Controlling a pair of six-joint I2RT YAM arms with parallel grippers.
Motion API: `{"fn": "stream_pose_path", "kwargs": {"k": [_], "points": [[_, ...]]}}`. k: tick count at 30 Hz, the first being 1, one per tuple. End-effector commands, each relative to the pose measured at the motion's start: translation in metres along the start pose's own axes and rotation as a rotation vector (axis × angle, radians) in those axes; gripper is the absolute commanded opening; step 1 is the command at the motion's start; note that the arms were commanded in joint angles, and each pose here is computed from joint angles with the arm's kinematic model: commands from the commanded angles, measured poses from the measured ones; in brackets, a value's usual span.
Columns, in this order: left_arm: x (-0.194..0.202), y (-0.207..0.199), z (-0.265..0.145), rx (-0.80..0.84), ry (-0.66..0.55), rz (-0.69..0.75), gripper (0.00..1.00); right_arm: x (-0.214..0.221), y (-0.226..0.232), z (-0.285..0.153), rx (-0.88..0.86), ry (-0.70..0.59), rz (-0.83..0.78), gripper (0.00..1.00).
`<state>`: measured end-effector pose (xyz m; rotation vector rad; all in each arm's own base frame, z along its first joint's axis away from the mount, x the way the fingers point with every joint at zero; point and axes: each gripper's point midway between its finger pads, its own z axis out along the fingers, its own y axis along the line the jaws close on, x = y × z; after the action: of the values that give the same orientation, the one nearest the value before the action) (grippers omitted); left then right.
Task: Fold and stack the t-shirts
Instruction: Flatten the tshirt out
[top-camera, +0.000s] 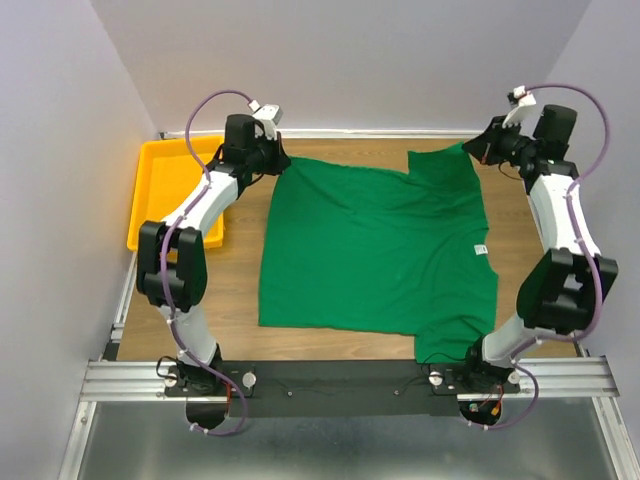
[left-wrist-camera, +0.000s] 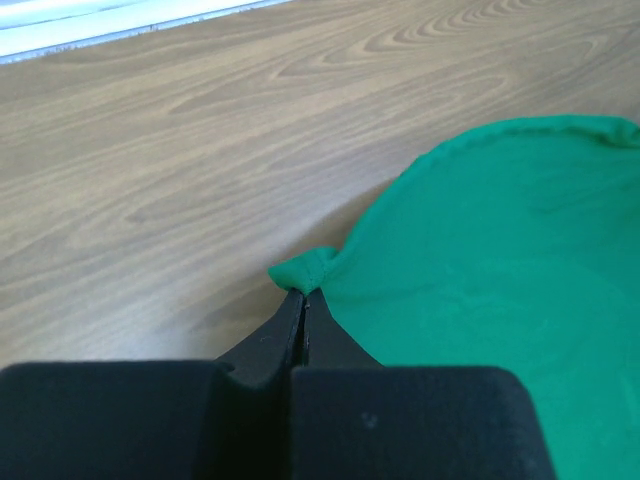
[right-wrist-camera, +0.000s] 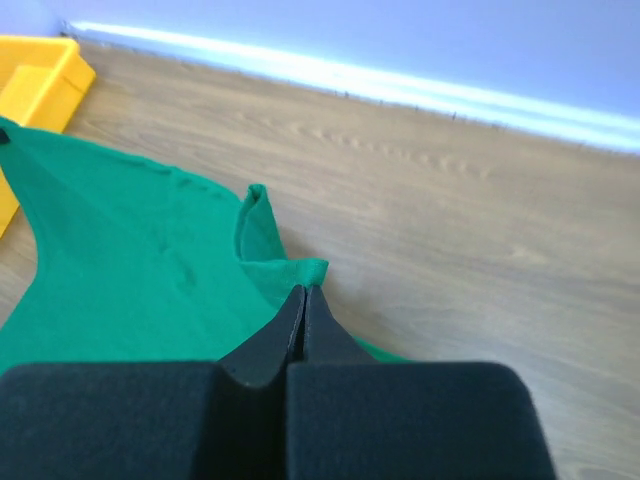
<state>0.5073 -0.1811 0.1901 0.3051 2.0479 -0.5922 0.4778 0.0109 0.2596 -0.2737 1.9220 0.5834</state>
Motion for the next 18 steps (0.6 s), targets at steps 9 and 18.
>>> {"fn": "stream_pose_path", "kwargs": {"k": [9,18], "points": [[-0.158,-0.084,-0.191,0.036,-0.565,0.164,0.00,-0.179,0.080,-0.136,0.120,-0.398,-0.252,0.00],[-0.227,-0.156,-0.340,0.140,-0.928,0.229,0.00,-0.282,0.165,-0.236,0.130,-0.668,-0.361,0.01]]}}
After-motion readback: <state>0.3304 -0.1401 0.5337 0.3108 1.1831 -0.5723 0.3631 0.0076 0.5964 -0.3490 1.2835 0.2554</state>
